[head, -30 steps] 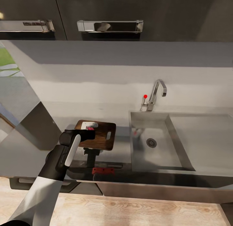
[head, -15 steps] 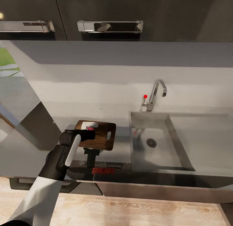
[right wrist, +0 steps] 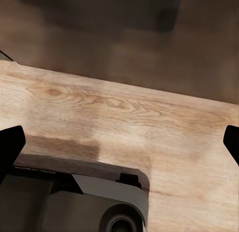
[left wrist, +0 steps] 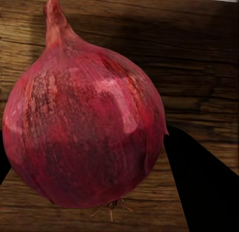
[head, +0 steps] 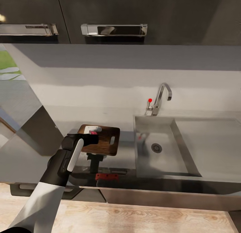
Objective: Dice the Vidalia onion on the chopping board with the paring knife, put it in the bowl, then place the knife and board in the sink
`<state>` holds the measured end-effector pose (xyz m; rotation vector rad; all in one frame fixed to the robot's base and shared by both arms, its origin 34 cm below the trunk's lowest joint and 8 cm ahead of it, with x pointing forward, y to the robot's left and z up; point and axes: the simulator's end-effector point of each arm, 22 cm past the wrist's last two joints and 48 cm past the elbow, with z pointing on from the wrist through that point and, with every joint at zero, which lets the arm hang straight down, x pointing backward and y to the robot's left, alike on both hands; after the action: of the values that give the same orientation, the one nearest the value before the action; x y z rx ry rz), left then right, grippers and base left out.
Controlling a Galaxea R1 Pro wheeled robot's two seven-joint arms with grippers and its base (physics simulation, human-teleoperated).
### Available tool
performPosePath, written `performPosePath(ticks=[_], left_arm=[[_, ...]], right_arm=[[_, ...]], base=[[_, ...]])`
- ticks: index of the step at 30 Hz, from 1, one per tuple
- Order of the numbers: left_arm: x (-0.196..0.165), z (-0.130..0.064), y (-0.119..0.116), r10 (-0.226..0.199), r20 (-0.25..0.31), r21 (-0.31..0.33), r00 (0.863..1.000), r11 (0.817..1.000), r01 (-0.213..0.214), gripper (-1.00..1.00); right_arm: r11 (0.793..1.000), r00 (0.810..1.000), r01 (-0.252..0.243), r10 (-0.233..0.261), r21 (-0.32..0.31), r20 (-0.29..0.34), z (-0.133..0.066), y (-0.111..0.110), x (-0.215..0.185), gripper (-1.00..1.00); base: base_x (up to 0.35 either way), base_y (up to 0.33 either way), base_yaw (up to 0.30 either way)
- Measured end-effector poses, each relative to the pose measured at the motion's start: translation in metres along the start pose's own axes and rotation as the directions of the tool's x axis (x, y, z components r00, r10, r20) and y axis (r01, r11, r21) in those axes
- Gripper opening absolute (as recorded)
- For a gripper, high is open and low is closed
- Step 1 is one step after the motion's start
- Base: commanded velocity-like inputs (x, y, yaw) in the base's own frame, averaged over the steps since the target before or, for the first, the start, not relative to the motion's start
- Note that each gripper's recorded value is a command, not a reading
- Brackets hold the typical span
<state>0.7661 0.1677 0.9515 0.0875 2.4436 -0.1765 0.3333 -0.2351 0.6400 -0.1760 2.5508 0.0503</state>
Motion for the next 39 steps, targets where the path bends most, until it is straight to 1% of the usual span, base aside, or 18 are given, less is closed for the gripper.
performPosePath(ticks=[6,24,25,39], left_arm=[[-0.0027,-0.0027,-0.0003,0.001,0.006,0.000,1.000,1.000,-0.001,-1.00],[-0.0031,-0.0032,0.0002,0.001,0.007,-0.001,1.000,1.000,-0.001,-1.00],[-0.0031,-0.0032,0.0002,0.001,0.007,-0.001,1.000,1.000,-0.001,1.00],[-0.0014,-0.0021,0.0005,0.002,0.002,-0.002,1.000,1.000,-0.002,1.00]], right_arm=[[1.000,1.000,0.000,0.000,0.001,0.006,0.0001,-0.0007,-0.0024,1.00],[1.000,1.000,0.001,-0.001,0.001,0.007,0.0001,-0.0008,-0.0030,1.00],[1.000,1.000,0.001,-0.001,0.002,0.007,0.0001,-0.0008,-0.0031,1.00],[1.000,1.000,0.000,0.000,0.002,0.007,0.0001,-0.0008,-0.0030,1.00]], base=[[0.000,0.000,0.000],[0.000,0.000,0.000],[0.000,0.000,0.000],[0.000,0.000,0.000]])
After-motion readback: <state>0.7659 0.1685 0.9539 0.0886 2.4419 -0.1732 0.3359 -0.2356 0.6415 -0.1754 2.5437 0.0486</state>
